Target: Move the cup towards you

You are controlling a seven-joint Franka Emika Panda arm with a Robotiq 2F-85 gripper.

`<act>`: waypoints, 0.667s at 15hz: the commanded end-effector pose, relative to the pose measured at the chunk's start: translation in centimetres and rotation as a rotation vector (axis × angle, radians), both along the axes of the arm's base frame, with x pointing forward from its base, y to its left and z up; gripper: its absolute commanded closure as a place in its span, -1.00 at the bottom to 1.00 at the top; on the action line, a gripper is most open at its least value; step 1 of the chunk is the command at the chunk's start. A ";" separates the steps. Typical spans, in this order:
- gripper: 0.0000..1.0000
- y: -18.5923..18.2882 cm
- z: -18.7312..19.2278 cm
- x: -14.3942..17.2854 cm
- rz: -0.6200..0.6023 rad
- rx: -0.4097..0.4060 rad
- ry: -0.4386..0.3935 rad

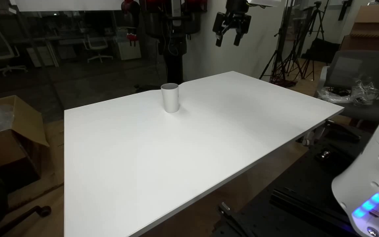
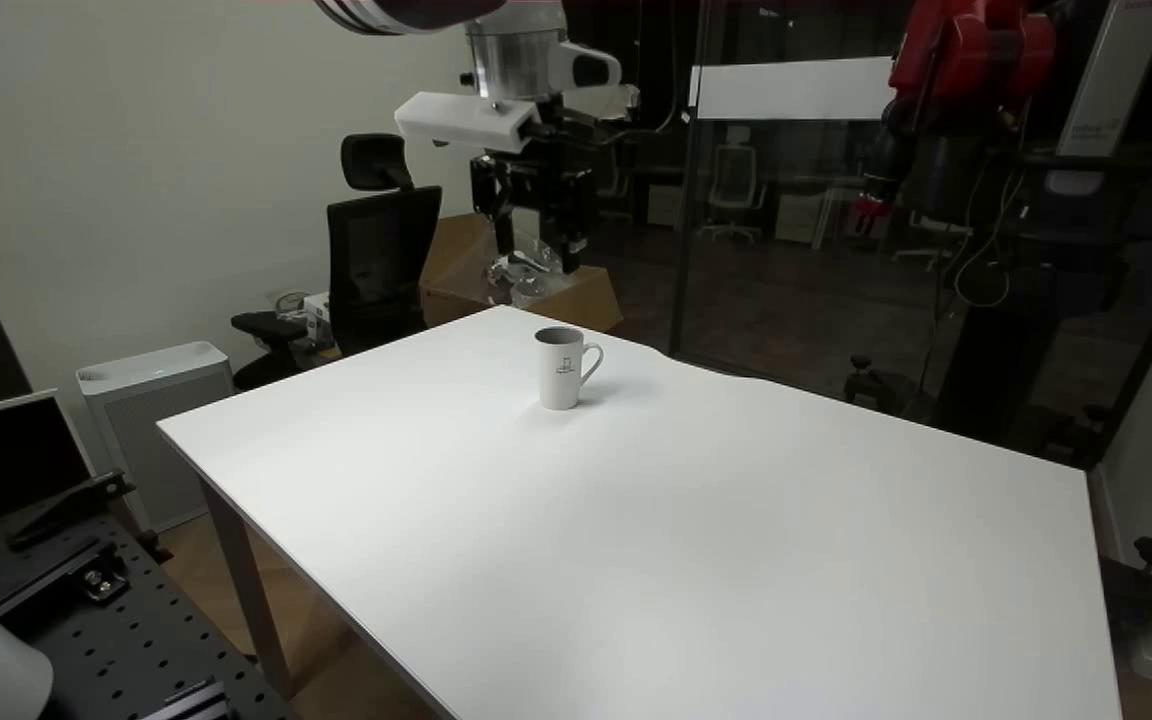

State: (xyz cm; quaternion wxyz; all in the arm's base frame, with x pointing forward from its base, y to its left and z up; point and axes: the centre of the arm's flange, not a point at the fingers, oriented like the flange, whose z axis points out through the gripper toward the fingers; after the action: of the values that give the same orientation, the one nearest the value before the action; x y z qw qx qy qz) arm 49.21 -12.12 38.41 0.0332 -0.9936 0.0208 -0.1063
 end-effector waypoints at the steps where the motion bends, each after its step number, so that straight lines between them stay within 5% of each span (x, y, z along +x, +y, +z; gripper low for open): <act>1: -1.00 0.9 -0.5 1.7 -0.014 0.009 -0.004; 5: -1.00 1.6 -0.6 8.8 -0.099 0.129 0.062; 10: -1.00 0.3 -2.5 16.7 -0.271 0.101 0.143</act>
State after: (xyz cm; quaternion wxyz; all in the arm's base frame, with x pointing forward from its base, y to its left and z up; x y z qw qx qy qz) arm 58.88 -10.14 36.26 0.0842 -0.9893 0.1024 -0.0604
